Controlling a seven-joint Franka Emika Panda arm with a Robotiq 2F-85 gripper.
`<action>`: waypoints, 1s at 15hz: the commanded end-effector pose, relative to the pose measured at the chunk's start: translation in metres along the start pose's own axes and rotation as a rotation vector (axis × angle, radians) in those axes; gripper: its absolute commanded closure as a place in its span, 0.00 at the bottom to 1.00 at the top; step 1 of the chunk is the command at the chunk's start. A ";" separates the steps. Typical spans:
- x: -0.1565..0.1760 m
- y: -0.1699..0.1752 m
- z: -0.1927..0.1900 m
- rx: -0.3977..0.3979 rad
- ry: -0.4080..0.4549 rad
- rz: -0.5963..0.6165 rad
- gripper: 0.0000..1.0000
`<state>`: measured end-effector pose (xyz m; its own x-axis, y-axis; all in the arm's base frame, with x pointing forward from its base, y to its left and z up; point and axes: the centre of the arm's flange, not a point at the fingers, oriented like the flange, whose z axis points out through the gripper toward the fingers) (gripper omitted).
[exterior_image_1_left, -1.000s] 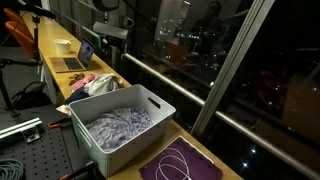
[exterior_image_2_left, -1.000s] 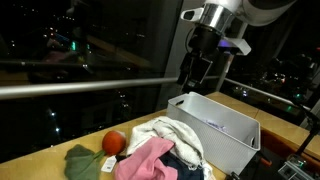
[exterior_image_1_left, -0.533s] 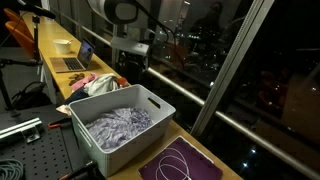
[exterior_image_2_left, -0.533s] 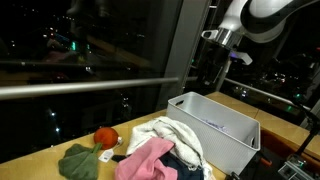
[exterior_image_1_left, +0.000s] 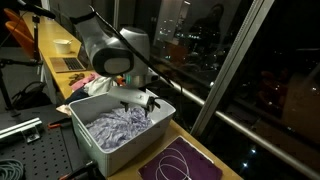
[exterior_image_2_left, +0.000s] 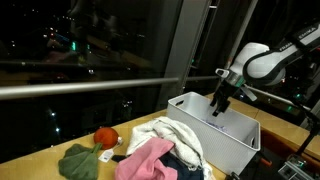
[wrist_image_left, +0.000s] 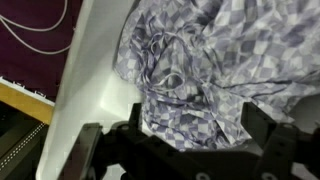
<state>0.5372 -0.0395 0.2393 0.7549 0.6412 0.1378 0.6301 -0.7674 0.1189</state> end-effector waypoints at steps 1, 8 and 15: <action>0.001 -0.008 0.049 -0.024 0.007 -0.015 0.00; 0.025 -0.046 0.109 0.005 -0.023 -0.057 0.00; 0.025 -0.048 0.152 0.042 -0.062 -0.025 0.00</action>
<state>0.5416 0.0158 0.1069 0.7391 0.6687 0.0811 0.6640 -0.7435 0.0795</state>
